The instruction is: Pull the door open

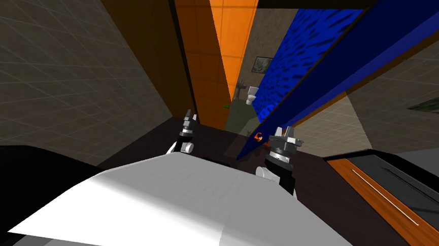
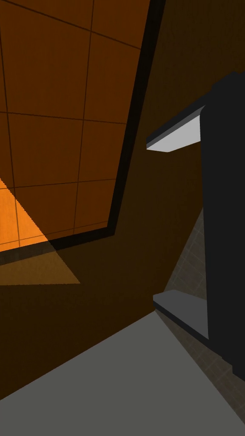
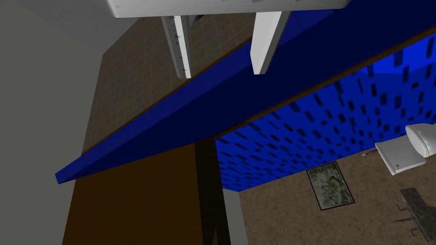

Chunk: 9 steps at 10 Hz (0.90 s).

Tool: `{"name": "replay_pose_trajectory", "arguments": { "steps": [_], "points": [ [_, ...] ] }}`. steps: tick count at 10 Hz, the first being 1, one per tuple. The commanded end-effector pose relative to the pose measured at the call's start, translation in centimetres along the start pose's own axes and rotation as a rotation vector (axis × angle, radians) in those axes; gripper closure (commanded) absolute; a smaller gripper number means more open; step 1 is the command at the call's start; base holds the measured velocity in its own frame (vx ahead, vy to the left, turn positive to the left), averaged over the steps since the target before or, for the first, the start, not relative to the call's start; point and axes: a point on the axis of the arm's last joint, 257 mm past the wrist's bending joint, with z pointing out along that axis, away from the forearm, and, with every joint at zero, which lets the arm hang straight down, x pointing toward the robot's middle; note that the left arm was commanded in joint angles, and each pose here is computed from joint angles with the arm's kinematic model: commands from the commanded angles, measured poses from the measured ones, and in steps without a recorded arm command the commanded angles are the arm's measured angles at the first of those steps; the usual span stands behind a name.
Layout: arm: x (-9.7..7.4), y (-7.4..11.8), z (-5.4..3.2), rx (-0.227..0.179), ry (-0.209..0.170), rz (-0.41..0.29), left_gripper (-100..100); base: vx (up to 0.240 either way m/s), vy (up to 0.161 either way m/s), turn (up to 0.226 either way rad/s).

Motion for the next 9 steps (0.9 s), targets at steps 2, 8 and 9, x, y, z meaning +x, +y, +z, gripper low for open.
{"name": "replay_pose_trajectory", "arguments": {
  "steps": [2, 8, 9],
  "points": [
    [0.0, 2.0, -0.16, -0.03, 0.004, 0.005, -100, 0.101, -0.005, -0.018],
    [0.1, 6.6, -0.69, -0.099, 0.009, 0.015, -100, 0.097, -0.019, -0.02],
    [0.1, 7.3, -0.8, -0.111, 0.01, 0.017, -100, 0.097, -0.011, -0.017]
  ]
}}
